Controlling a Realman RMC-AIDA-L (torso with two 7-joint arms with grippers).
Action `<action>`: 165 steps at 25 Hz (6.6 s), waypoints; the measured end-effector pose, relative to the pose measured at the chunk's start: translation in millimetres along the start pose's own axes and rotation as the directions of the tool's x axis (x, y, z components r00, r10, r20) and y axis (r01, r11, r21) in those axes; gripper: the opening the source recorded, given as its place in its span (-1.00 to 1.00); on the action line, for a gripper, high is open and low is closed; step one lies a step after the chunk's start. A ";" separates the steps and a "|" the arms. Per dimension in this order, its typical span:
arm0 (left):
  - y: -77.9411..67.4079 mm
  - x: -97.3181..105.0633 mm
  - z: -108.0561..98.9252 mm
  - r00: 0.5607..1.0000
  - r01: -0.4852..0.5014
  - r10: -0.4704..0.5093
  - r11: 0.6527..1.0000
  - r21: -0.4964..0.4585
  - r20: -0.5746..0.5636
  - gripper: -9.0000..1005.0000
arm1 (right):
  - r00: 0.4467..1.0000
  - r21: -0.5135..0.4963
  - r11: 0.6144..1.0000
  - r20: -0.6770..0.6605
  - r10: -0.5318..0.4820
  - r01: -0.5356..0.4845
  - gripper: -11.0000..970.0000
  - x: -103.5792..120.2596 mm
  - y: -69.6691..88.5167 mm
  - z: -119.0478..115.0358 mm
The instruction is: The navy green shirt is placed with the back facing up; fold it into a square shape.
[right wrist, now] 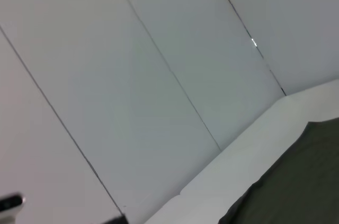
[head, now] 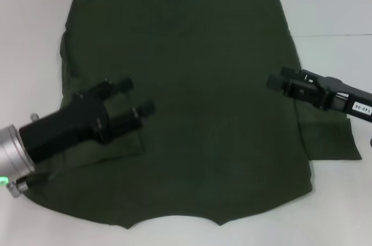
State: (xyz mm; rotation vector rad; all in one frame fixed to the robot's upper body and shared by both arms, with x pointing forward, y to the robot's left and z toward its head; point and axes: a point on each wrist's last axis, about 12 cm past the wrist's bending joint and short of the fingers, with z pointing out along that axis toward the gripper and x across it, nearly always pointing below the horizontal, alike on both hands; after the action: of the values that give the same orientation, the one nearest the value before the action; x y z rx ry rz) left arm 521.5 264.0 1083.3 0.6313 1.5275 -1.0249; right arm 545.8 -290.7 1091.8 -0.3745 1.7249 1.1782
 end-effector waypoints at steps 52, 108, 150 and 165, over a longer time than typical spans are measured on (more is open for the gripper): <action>-10.3 23.4 3.6 0.942 -0.165 0.211 0.968 0.187 -0.262 0.65 | 0.868 0.556 0.714 0.025 0.496 -0.424 0.88 -6.7 -56.6 -73.4; -8.5 25.7 5.2 0.945 -0.155 0.193 0.975 0.158 -0.264 0.65 | 0.884 0.514 0.747 0.047 0.466 -0.421 0.66 10.0 -58.3 -54.0; -6.7 23.5 5.8 0.947 -0.160 0.194 0.976 0.148 -0.256 0.65 | 0.888 0.564 0.733 0.003 0.459 -0.381 0.38 24.8 -61.7 -53.5; -5.8 19.9 5.4 0.954 -0.162 0.191 0.977 0.140 -0.231 0.65 | 0.896 0.571 0.742 -0.022 0.443 -0.352 -0.78 26.1 -62.0 -46.8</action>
State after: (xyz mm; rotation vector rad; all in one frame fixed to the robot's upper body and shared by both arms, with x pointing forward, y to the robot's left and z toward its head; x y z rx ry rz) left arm 514.8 253.7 1065.6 0.9915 1.5947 -0.9316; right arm 550.8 -353.2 1039.1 0.2901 2.2677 0.8801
